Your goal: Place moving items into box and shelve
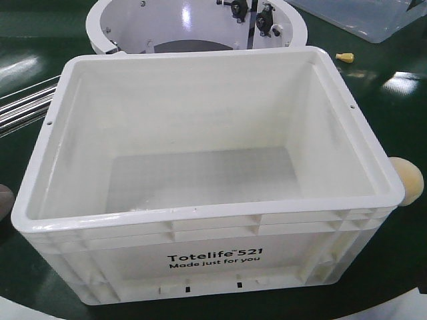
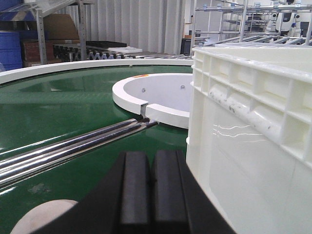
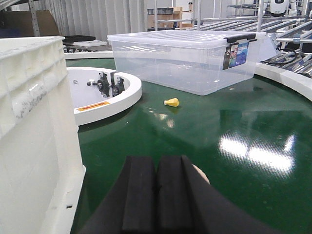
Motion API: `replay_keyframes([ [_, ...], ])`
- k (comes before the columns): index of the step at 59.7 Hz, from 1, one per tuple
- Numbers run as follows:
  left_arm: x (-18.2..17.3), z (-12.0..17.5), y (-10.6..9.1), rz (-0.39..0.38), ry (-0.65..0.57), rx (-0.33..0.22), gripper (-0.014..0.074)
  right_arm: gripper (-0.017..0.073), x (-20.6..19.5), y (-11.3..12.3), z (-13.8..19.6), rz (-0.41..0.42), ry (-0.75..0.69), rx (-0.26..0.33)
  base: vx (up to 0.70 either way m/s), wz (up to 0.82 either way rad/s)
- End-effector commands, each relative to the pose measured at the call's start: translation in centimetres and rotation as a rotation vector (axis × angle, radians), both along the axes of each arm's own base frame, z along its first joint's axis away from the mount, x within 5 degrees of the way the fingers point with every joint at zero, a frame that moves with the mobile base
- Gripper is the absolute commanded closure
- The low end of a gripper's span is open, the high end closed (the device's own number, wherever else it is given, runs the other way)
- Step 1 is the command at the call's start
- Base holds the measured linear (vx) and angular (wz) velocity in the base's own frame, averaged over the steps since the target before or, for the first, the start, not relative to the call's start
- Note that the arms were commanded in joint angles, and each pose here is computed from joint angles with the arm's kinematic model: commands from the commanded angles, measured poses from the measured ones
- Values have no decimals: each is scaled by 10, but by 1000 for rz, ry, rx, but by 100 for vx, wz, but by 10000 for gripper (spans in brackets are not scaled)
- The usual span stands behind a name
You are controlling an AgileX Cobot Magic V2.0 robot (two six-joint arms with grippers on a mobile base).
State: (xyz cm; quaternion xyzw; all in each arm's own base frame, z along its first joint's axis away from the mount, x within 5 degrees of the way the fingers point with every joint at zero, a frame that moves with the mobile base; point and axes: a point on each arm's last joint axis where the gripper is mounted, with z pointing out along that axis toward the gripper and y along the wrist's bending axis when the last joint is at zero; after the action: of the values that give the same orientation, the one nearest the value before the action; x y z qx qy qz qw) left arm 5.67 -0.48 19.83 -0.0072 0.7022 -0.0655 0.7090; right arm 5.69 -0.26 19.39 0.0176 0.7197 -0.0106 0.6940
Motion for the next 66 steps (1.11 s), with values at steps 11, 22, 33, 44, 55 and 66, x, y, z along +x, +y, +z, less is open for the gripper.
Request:
replay_keyframes([
  [11,0,1,0,4,-68,-19,600,566,-2,1,7,9,-105,-13,0,0],
  [22,-2,17,1,7,-143,-29,600,564,-3,2,16,17,-199,-2,0,0],
  [33,-12,56,1,3,-227,-27,600,565,-11,2,53,18,-325,2,0,0],
  [44,-28,124,2,23,-355,83,600,564,-21,1,125,-6,-359,-101,0,0],
  [55,-13,190,1,35,-385,127,600,564,1,1,195,-13,-393,-173,0,0],
  [66,31,221,-2,31,-375,126,600,564,52,3,230,19,-421,-176,0,0],
])
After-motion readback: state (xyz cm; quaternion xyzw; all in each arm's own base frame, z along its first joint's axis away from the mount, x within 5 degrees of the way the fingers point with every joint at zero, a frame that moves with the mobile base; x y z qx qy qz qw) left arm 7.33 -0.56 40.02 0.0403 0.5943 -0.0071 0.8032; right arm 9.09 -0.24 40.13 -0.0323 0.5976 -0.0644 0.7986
